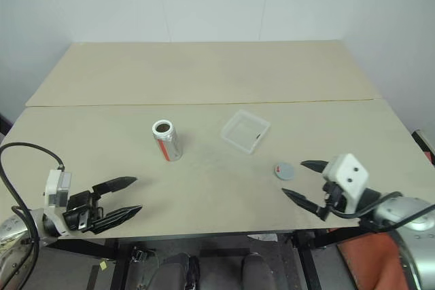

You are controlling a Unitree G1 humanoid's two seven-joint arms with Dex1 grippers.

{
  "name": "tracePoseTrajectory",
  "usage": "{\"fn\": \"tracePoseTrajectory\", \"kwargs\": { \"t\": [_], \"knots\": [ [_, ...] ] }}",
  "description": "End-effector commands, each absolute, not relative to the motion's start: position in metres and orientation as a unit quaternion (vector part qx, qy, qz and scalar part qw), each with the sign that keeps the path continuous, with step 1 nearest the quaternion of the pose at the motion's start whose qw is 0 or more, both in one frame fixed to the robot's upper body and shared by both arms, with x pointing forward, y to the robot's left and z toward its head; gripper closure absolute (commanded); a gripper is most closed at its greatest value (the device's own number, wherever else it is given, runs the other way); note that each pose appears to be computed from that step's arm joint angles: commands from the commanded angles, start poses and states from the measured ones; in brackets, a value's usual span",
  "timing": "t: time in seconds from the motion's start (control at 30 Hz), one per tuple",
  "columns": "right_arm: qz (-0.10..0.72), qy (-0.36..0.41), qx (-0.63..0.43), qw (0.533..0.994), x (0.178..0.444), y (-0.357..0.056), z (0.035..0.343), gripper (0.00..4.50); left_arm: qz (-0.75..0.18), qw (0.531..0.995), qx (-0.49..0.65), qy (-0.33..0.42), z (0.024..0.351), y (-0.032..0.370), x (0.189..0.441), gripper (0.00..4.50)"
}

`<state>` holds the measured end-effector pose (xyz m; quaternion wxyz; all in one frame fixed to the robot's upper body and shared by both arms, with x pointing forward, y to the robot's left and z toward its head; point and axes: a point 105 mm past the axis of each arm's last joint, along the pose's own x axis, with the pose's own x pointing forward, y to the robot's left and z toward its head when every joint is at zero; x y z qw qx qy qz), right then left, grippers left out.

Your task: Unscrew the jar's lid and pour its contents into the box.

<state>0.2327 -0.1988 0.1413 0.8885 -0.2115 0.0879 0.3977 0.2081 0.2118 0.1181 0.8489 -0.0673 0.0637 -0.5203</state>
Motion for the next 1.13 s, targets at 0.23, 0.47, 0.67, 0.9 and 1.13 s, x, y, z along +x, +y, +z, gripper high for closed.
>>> {"fn": "tracePoseTrajectory", "kwargs": {
  "t": [0.23,0.47,0.67,0.9,1.13],
  "knots": [
    [0.425,0.05,-0.237,0.872,0.224,-0.161,0.145,0.0,-0.557,0.817,-0.089,0.118,0.119,0.236,0.21,0.02],
    [0.424,0.055,-0.257,0.867,0.23,-0.142,0.135,0.0,-0.564,0.807,-0.103,0.14,0.116,0.241,0.216,0.02],
    [0.414,0.027,-0.254,0.874,0.247,-0.128,0.145,0.0,-0.578,0.796,-0.097,0.15,0.116,0.24,0.221,0.02],
    [0.412,0.019,-0.276,0.868,0.259,-0.121,0.151,0.0,-0.57,0.804,-0.091,0.142,0.12,0.243,0.227,0.02],
    [0.425,0.024,-0.281,0.86,0.258,-0.115,0.149,0.0,-0.576,0.801,-0.087,0.138,0.123,0.237,0.232,0.02]
  ]
}}
